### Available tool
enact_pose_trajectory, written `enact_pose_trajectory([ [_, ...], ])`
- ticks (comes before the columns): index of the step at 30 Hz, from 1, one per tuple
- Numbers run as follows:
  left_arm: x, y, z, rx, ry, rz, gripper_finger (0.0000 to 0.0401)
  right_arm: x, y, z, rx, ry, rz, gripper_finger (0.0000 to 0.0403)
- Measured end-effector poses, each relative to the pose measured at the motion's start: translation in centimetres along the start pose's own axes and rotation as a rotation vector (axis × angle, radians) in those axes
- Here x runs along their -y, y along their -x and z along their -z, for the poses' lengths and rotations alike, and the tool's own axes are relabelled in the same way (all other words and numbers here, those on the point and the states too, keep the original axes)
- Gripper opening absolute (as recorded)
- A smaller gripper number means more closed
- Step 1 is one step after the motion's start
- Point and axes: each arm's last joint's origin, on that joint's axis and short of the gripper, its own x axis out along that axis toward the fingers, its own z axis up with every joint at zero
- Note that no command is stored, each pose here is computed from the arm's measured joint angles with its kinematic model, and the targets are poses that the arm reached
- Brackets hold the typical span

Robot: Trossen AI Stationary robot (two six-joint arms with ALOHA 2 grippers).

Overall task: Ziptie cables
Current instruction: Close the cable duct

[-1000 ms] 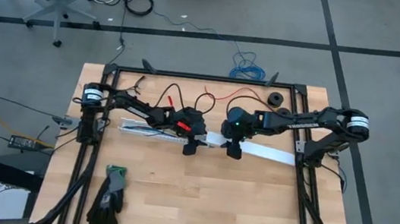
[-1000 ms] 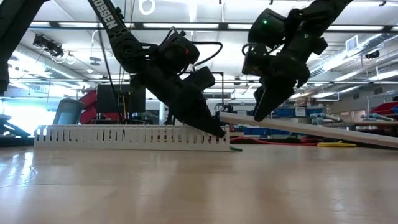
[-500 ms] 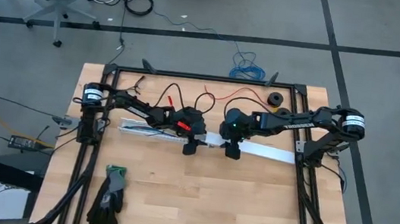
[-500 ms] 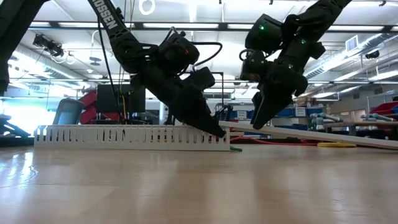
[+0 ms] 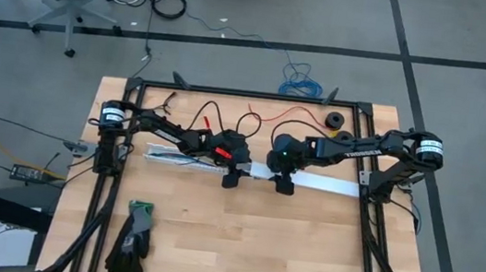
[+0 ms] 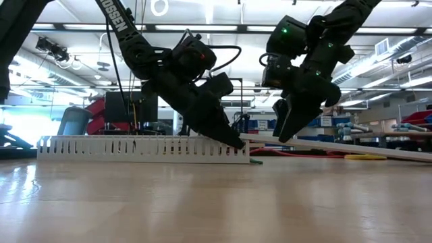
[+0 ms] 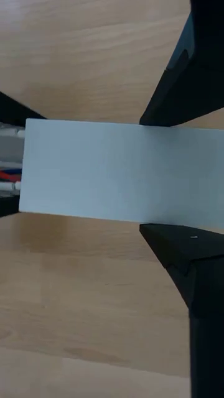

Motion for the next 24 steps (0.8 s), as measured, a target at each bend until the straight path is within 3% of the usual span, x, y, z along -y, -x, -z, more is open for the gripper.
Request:
enact_pose_trajectory([
  [5, 0.00, 0.00, 0.00, 0.000, 0.000, 0.000, 0.0225, 0.08, 0.00, -0.03, -0.001, 0.052, 0.026, 0.0244],
  [24, 0.00, -0.01, 0.03, -0.001, 0.003, 0.001, 0.0225, 0.10, 0.01, -0.18, 0.014, 0.061, 0.028, 0.0288],
])
